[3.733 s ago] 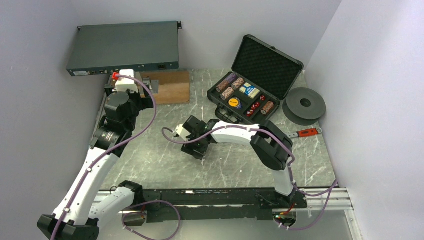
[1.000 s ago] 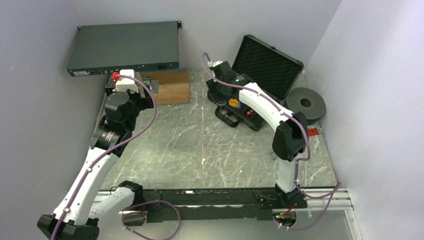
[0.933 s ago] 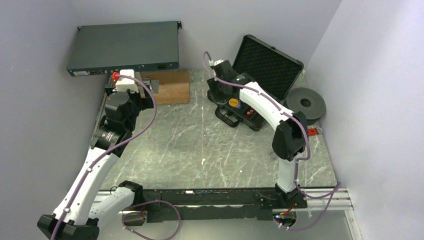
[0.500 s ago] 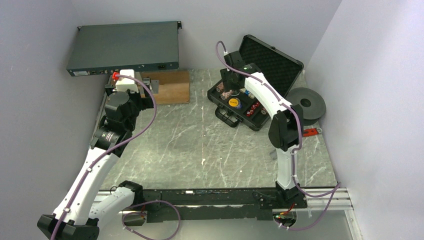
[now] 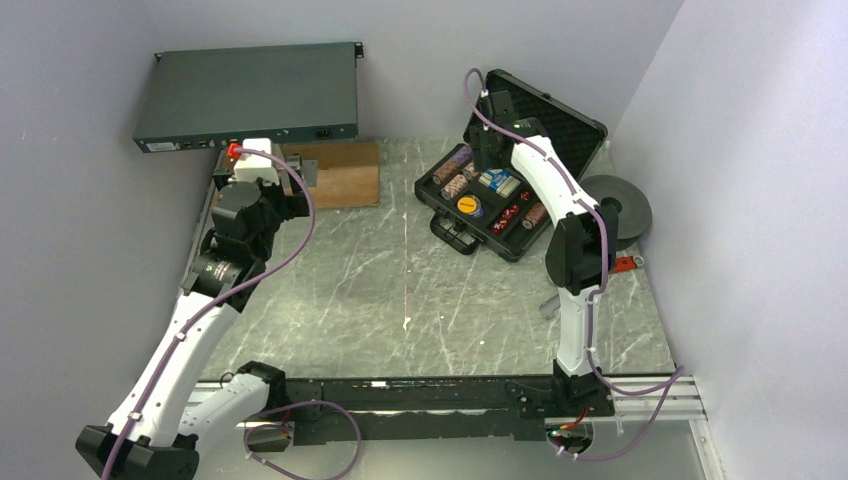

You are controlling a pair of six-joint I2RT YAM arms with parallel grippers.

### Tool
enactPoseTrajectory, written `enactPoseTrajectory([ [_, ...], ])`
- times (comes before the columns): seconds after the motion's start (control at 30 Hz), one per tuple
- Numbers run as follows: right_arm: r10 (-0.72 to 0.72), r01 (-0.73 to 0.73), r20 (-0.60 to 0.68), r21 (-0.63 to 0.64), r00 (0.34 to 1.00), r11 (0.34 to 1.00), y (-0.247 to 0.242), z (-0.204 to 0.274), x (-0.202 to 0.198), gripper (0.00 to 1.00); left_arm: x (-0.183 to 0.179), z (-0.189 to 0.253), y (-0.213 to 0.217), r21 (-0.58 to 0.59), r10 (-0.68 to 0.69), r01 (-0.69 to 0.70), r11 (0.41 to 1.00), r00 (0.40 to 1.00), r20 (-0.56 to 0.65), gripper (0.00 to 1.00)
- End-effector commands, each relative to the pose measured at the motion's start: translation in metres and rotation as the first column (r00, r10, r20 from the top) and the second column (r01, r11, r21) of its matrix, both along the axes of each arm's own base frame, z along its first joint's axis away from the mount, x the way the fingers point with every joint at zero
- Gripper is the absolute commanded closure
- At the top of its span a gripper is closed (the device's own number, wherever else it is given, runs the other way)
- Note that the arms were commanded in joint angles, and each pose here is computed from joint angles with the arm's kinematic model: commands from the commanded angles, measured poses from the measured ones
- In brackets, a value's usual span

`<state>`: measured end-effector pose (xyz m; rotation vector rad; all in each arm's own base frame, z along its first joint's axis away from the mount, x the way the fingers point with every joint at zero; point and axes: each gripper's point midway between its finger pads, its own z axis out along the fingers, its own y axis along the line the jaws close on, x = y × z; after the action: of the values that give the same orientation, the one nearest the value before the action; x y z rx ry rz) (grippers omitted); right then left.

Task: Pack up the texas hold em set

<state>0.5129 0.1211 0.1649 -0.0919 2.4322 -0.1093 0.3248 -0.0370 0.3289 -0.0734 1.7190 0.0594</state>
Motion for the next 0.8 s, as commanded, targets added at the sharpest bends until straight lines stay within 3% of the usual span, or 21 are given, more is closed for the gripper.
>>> enactPoseTrajectory([
  [0.0,-0.025,0.022,0.060,0.042,0.998,0.999,-0.006,0.016,0.018,1.00,0.002,0.019,-0.003,-0.031,-0.012,0.014,0.999,0.999,0.041,0.06],
  [0.77,-0.049,0.049,-0.015,0.067,0.999,0.997,-0.033,-0.037,0.047,1.00,0.005,0.017,-0.006,-0.031,-0.023,0.024,0.999,0.999,0.029,0.06],
])
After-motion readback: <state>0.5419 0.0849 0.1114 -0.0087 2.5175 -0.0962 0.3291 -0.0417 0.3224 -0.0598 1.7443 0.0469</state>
